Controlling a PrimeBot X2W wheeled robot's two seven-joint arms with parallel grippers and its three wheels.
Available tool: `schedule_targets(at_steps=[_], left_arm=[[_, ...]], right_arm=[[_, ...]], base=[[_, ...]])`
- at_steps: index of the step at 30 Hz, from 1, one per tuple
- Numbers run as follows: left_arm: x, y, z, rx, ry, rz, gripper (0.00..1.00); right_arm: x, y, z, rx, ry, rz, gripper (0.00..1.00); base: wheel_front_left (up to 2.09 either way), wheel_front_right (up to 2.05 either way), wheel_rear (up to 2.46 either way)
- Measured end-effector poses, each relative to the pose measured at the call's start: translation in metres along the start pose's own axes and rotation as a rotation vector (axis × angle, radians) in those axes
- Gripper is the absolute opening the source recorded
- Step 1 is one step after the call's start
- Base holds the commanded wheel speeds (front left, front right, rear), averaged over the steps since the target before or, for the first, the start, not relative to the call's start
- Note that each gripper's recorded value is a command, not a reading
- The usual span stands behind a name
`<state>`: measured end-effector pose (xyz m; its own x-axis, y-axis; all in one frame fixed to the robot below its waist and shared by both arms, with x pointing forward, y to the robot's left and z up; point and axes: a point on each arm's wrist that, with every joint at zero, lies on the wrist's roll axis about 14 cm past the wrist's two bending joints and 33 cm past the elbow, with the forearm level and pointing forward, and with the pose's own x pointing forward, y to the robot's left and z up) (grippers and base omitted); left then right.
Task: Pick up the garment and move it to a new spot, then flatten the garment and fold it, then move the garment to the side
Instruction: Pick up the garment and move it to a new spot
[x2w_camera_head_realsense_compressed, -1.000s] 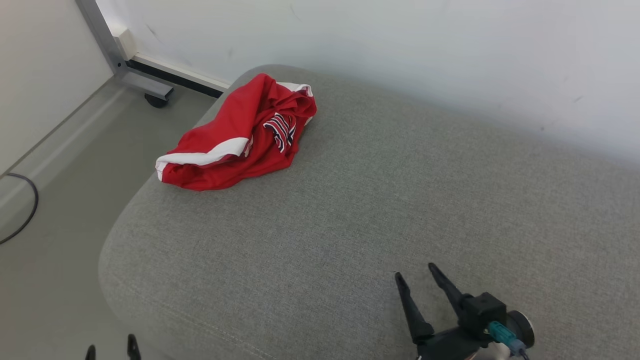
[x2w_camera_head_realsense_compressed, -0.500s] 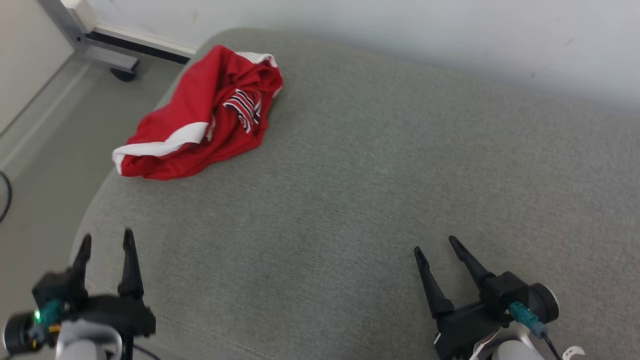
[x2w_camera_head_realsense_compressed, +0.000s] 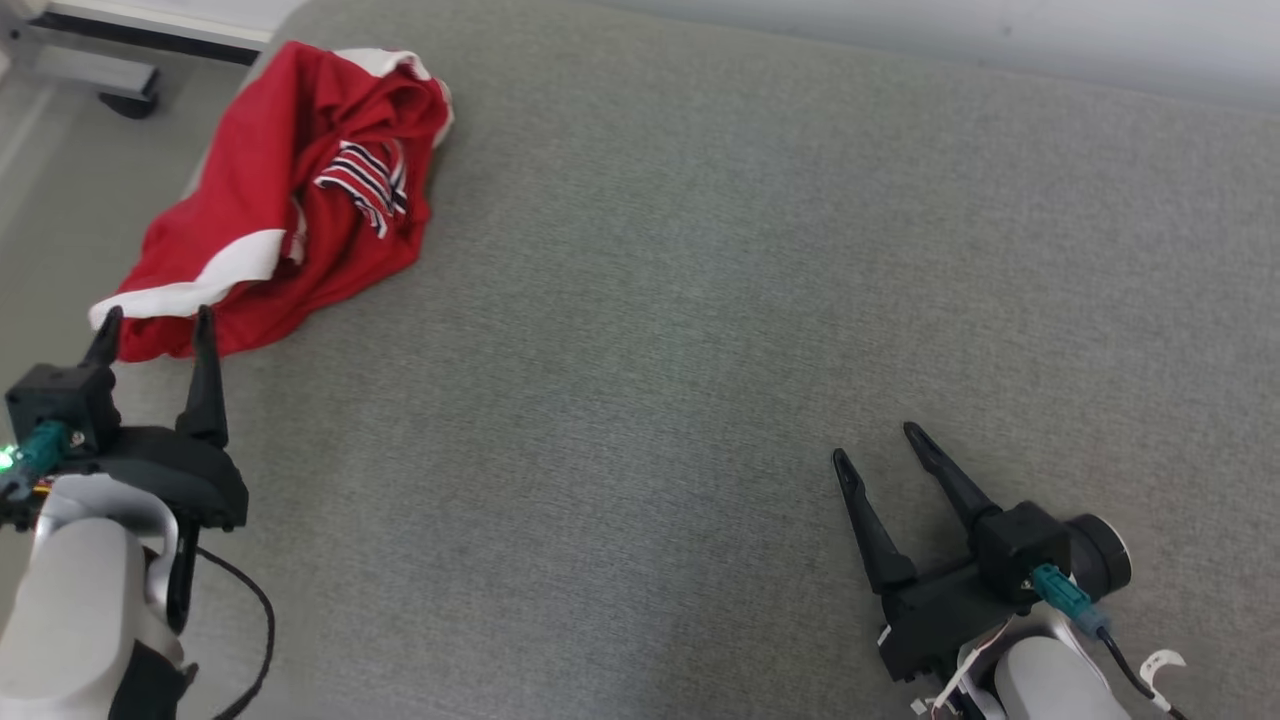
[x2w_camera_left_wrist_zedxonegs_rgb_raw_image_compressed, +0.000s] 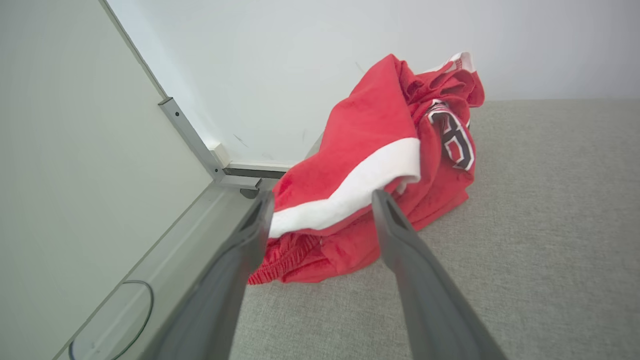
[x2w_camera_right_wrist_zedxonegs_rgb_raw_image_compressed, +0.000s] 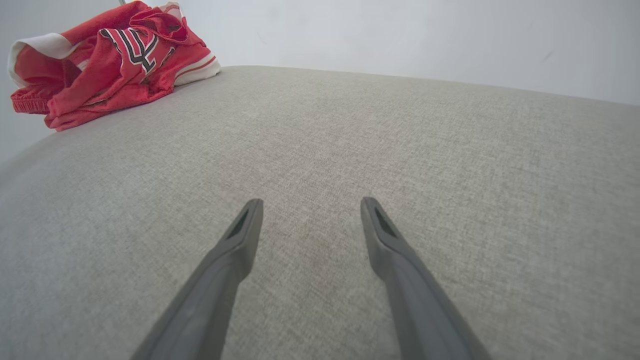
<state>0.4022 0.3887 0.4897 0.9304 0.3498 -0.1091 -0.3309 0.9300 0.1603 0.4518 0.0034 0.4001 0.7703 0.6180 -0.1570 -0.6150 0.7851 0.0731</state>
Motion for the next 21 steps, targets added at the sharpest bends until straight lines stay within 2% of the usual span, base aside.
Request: schedule_targets(at_steps=[6, 15, 16, 17, 21], left_arm=[[0.021, -0.007, -0.012, 0.058, 0.06, -0.031, 1.0], [0.044, -0.023, -0.021, 0.084, 0.094, -0.05, 1.0], [0.046, -0.023, -0.021, 0.083, 0.09, -0.043, 0.91], [0.048, -0.025, -0.019, 0.084, 0.083, -0.042, 0.0], [0.057, -0.035, 0.001, 0.101, 0.015, -0.061, 0.0]], right_arm=[[-0.004, -0.017, -0.006, 0.005, 0.007, -0.039, 1.0], [-0.008, -0.036, -0.009, 0.018, 0.003, -0.091, 1.0], [-0.009, -0.037, -0.008, 0.02, 0.001, -0.096, 1.0], [-0.009, -0.039, -0.008, 0.022, -0.001, -0.103, 1.0], [-0.013, -0.044, -0.006, 0.029, -0.006, -0.128, 1.0]], base=[[0.0, 0.0, 0.0], [0.0, 0.0, 0.0], [0.0, 0.0, 0.0], [0.0, 0.0, 0.0], [0.0, 0.0, 0.0]])
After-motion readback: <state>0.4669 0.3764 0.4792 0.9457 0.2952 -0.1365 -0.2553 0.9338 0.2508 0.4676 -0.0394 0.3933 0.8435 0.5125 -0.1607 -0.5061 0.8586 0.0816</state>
